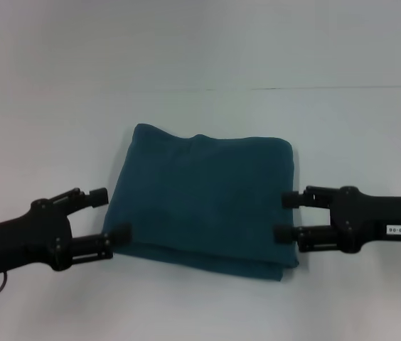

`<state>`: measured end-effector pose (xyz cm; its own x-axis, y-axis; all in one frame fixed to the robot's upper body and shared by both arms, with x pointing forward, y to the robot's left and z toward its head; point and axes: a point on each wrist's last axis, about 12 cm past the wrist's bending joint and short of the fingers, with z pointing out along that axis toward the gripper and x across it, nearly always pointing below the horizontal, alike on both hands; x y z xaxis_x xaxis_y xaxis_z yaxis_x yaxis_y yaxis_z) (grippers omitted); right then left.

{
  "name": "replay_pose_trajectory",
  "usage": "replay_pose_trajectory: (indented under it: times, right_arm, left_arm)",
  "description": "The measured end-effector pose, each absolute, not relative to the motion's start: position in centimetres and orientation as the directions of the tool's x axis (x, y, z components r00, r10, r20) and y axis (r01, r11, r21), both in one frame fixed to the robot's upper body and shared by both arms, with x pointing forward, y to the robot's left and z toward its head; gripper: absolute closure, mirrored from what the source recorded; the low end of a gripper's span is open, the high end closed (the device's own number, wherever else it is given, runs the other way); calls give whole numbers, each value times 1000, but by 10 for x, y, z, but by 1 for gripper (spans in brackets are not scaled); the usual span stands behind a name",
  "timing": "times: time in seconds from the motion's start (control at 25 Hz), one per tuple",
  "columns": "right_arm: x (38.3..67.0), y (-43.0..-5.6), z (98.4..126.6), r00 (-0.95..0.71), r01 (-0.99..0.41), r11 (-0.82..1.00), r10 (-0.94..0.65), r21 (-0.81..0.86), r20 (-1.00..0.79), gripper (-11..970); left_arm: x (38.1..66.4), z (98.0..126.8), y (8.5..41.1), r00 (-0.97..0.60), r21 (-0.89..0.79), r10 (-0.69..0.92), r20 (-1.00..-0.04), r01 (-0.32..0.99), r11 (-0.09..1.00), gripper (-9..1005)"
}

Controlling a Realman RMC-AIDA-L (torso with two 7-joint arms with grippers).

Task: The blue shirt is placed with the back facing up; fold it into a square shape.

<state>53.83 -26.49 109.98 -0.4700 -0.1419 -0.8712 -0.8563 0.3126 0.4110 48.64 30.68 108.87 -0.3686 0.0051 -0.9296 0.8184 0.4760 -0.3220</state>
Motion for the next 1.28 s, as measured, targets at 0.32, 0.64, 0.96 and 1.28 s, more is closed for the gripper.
replay_pose_trajectory:
  times: [0.32,0.64,0.96,1.28]
  right_arm:
    - [532,-267,1097,-479,-856,299,-148,422,-865,62]
    - [531,-266,1097,-482,-855,295,-146,427,-864,63]
    - [530,-266,1096,-484,-854,295,-145,429,-863,54]
    - [530,-266,1095,-488,-851,297,-143,433,-861,54]
  left_arm:
    - [481,1090,304,-371,-334,0,-929,836,435,62]
    - [481,1090,303,-377,-344,-7,-926,838,424,62]
    - [481,1091,304,-385,-355,-12,-923,836,418,62]
    - [481,1092,304,-385,-354,-12,-923,836,418,62]
